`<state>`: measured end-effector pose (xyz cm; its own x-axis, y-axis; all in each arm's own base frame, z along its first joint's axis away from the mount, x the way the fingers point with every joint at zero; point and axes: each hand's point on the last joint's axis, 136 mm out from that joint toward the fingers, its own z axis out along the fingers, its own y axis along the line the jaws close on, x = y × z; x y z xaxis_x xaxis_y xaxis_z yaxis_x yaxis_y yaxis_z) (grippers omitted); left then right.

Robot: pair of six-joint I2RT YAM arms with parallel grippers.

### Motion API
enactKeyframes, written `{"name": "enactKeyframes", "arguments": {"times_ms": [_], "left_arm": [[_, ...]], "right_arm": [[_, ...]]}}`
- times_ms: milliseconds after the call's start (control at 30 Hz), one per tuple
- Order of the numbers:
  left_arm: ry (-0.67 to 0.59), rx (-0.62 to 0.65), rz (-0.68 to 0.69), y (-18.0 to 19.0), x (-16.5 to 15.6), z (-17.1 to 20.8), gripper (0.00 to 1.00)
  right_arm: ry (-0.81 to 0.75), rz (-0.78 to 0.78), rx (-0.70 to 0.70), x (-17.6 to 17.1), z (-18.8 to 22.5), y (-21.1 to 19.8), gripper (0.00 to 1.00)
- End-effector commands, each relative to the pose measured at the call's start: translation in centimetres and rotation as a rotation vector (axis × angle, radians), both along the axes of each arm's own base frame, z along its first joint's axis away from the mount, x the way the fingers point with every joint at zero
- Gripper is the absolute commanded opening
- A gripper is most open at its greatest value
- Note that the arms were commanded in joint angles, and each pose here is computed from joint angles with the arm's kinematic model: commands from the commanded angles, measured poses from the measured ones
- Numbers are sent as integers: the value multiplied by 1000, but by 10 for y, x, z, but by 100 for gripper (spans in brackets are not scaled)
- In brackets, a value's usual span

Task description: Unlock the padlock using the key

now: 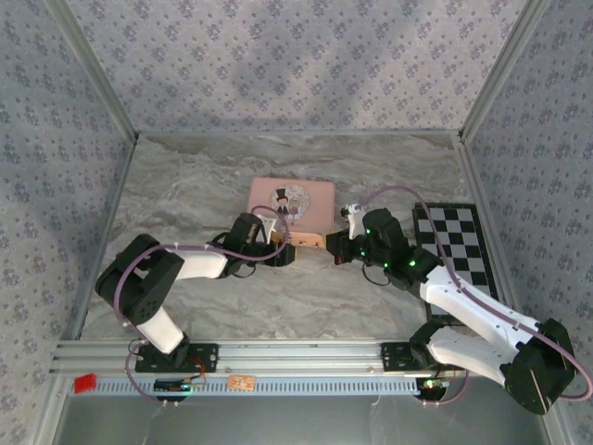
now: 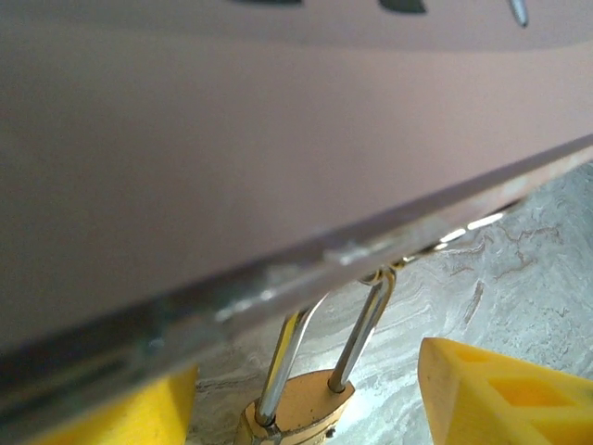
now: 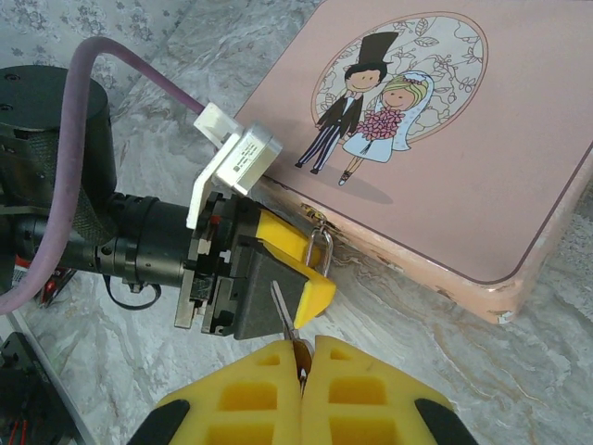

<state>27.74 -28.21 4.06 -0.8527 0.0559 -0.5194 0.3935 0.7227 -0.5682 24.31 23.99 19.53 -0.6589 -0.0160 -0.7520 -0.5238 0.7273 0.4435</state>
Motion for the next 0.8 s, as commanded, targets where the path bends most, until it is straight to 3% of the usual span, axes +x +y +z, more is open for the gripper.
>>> {"name": "enactKeyframes", "arguments": {"times_ms": [0, 767], "left_arm": [[39, -23, -58, -16, -8, -3, 61], [45, -20, -52, -16, -11, 0, 44]], "right_arm": [[-18, -12, 22, 3, 12, 3, 0], [-18, -9, 26, 0, 12, 4, 0]]}}
